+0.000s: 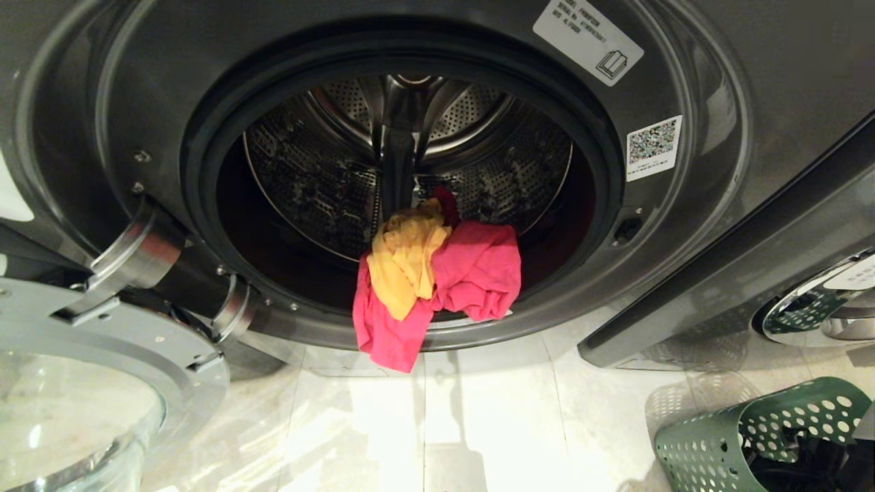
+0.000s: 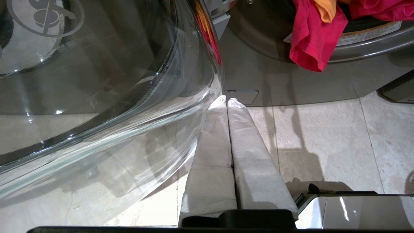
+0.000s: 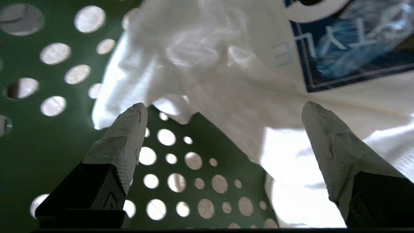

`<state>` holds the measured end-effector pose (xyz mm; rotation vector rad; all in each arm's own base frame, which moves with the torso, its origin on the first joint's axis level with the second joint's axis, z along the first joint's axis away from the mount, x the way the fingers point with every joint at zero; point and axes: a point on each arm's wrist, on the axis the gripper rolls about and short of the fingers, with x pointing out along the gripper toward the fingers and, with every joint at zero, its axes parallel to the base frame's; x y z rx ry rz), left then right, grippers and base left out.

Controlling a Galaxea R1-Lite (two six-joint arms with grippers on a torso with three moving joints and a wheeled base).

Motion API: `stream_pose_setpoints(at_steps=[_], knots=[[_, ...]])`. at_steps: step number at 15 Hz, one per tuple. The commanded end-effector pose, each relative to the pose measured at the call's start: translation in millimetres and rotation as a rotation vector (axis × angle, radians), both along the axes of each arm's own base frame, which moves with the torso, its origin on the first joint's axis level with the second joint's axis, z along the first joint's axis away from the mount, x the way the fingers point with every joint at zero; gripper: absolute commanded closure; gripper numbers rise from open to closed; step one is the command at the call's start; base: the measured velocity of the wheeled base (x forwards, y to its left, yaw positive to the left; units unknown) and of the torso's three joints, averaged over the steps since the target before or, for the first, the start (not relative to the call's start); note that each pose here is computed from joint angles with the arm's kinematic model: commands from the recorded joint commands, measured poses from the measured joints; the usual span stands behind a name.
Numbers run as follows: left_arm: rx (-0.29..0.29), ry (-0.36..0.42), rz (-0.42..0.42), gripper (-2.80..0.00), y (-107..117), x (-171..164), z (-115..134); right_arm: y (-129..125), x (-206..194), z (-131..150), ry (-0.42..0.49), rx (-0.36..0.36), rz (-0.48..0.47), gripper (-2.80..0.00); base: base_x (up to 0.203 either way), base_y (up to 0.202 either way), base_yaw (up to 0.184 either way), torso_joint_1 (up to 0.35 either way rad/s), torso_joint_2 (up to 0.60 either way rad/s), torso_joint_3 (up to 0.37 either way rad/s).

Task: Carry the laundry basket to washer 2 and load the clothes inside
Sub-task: Place the clothes into the washing machine

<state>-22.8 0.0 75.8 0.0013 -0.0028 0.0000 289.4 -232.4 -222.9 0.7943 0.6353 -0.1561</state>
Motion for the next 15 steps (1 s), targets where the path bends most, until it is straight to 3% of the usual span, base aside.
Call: stream_pose_setpoints(at_steps=[1, 9, 15], knots=[[0.000, 0.001, 0.000, 0.00, 0, 0, 0, -1, 4, 2, -0.026, 0.016, 0.002, -2.80, 0.000, 0.000, 0.000, 0.000, 0.00, 0.000], [0.000, 0.001, 0.000, 0.00, 0, 0, 0, 27, 36, -6, -0.090, 0.041, 0.072, -2.80, 0.000, 0.000, 0.000, 0.000, 0.00, 0.000], [-0.001, 0.001, 0.000, 0.00, 0, 0, 0, 40, 40, -11, -0.062, 0.018, 0.067, -2.80, 0.000, 0.000, 0.000, 0.000, 0.00, 0.000]])
